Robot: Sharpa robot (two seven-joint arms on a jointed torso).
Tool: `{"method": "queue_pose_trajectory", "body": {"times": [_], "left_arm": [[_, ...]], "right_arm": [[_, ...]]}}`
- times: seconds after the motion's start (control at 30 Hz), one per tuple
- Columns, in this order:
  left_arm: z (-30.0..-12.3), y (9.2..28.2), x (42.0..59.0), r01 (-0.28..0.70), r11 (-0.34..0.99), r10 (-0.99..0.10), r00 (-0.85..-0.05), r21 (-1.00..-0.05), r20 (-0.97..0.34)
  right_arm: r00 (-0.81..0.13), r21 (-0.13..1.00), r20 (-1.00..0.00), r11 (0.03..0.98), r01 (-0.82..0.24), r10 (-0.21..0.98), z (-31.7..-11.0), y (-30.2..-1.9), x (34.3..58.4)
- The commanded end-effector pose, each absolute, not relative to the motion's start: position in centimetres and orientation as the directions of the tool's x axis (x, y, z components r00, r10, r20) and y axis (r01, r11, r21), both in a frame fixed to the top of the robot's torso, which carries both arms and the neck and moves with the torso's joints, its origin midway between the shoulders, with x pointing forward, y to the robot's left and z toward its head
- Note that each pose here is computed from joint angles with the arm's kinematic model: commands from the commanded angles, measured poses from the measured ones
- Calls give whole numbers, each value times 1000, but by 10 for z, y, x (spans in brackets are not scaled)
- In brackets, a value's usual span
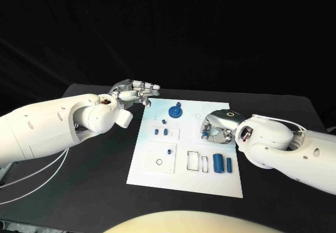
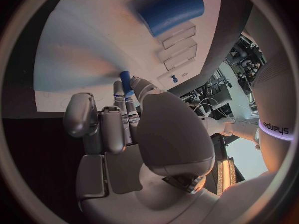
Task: Assemble the parts on the task board
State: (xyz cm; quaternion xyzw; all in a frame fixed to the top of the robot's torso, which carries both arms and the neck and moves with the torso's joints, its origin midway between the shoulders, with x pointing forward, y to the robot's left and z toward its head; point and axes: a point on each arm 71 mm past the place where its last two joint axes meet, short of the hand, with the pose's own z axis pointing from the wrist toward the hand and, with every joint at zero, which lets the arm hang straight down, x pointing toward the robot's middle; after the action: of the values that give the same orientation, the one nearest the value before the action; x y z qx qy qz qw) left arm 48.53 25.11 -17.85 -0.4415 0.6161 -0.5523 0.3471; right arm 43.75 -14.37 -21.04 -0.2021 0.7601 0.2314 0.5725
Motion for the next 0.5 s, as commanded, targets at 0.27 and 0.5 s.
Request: {"method": "queue_pose_trajectory", "body": {"times": [0.27, 0.5], "left_arm": [[-177, 248, 485, -153, 2, -919, -389, -988, 59], [-177, 249, 485, -152, 2, -920, -388, -988, 58]], "right_arm": [[-248, 103, -967, 806, -583, -56, -211, -142, 434], [-215, 120, -976, 801, -587, -11, -205, -142, 429]]}}
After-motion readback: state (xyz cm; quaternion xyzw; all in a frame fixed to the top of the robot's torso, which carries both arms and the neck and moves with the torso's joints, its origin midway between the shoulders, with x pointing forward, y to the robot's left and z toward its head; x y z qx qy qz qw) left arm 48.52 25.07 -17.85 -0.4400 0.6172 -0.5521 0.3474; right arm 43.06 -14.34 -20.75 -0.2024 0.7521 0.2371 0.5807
